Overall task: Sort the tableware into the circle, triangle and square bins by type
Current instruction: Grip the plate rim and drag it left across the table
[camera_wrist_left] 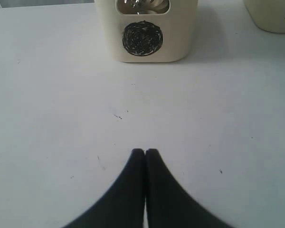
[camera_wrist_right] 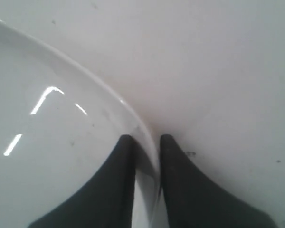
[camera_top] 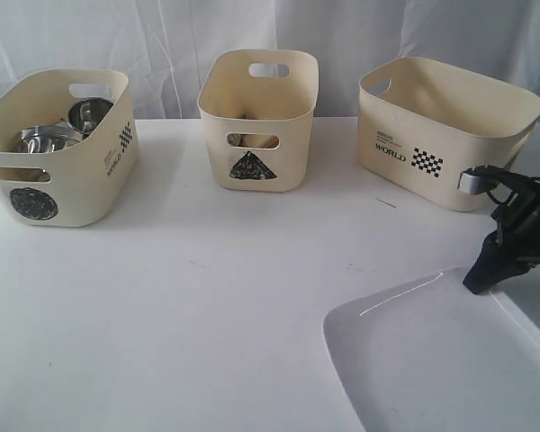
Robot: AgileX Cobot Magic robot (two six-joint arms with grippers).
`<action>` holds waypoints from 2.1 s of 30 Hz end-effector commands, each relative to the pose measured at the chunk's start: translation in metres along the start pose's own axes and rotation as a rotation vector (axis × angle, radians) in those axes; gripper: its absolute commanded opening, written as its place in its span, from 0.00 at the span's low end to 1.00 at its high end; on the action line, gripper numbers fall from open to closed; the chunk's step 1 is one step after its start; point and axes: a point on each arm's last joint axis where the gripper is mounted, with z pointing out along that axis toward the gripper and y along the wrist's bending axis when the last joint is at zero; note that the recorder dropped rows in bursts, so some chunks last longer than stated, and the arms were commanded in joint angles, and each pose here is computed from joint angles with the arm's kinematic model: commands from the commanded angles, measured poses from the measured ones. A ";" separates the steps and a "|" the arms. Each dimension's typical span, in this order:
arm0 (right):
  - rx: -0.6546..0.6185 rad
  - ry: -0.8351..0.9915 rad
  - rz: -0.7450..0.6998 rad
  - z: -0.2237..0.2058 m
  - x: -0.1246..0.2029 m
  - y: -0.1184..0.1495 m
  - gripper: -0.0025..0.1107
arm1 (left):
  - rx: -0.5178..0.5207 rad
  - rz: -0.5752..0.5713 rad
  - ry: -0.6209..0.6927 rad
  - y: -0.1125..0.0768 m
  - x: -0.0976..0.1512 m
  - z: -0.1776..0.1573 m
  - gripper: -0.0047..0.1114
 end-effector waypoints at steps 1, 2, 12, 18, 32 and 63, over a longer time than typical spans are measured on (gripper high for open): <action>-0.082 -0.047 -0.007 0.001 -0.003 0.007 0.13 | 0.001 -0.009 -0.003 0.000 0.001 0.000 0.04; -0.089 -0.063 -0.003 0.001 -0.004 0.008 0.13 | 0.001 -0.009 -0.003 0.000 0.001 0.000 0.04; -0.114 -0.076 -0.036 0.013 -0.003 0.002 0.40 | 0.001 -0.009 -0.003 0.000 0.001 0.000 0.04; -0.176 -0.042 -0.045 0.040 0.001 -0.005 0.40 | 0.001 -0.009 -0.003 0.000 0.001 0.000 0.04; -0.162 0.212 -0.234 0.063 0.002 0.003 0.02 | 0.001 -0.009 -0.003 0.000 0.001 0.000 0.04; -0.037 0.159 0.459 0.040 -0.018 0.007 0.29 | 0.001 -0.009 -0.003 0.000 0.001 0.000 0.04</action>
